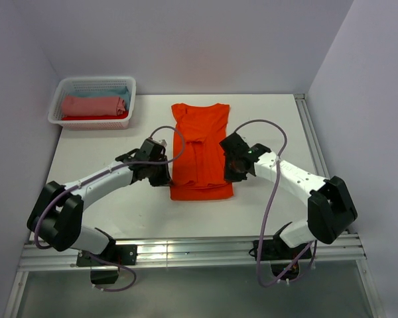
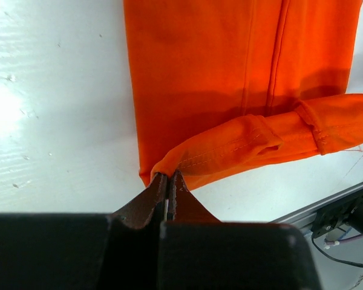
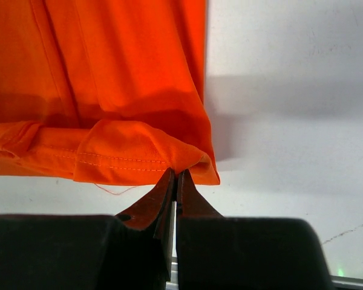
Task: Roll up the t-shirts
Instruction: Fold the tshirt
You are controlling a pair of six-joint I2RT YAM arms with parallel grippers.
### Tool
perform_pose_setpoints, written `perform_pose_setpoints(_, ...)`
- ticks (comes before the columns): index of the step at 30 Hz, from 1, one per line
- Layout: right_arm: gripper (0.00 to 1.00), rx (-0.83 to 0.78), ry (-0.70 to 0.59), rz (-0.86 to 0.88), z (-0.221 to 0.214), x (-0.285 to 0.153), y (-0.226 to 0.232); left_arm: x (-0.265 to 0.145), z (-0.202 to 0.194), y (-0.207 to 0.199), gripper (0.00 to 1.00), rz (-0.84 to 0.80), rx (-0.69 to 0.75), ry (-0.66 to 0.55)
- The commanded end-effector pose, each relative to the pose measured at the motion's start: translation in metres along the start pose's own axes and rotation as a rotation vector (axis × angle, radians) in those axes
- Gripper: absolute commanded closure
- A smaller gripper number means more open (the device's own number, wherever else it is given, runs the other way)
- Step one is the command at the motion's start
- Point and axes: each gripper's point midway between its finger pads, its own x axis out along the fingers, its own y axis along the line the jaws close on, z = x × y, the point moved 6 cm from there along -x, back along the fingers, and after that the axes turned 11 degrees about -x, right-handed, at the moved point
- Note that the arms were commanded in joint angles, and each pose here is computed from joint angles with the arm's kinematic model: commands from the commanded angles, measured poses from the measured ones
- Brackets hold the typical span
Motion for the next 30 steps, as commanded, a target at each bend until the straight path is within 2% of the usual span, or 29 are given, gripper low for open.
perform_pose_setpoints(1, 1.0, -0.006, -0.058, 0.03, 0.025, -0.003, 0.005, -0.002, 0.017, -0.008, 1.0, -0.04, 0.025, -0.023)
perform_pose_setpoints(11, 1.0, -0.018, -0.076, 0.028, 0.046, 0.003, 0.008, 0.002, 0.032, -0.008, 1.0, -0.046, 0.029, -0.049)
perform_pose_setpoints(30, 1.0, 0.001, -0.089, 0.022, 0.054, 0.006, 0.004, 0.008, 0.05, -0.019, 1.0, -0.075, 0.049, -0.093)
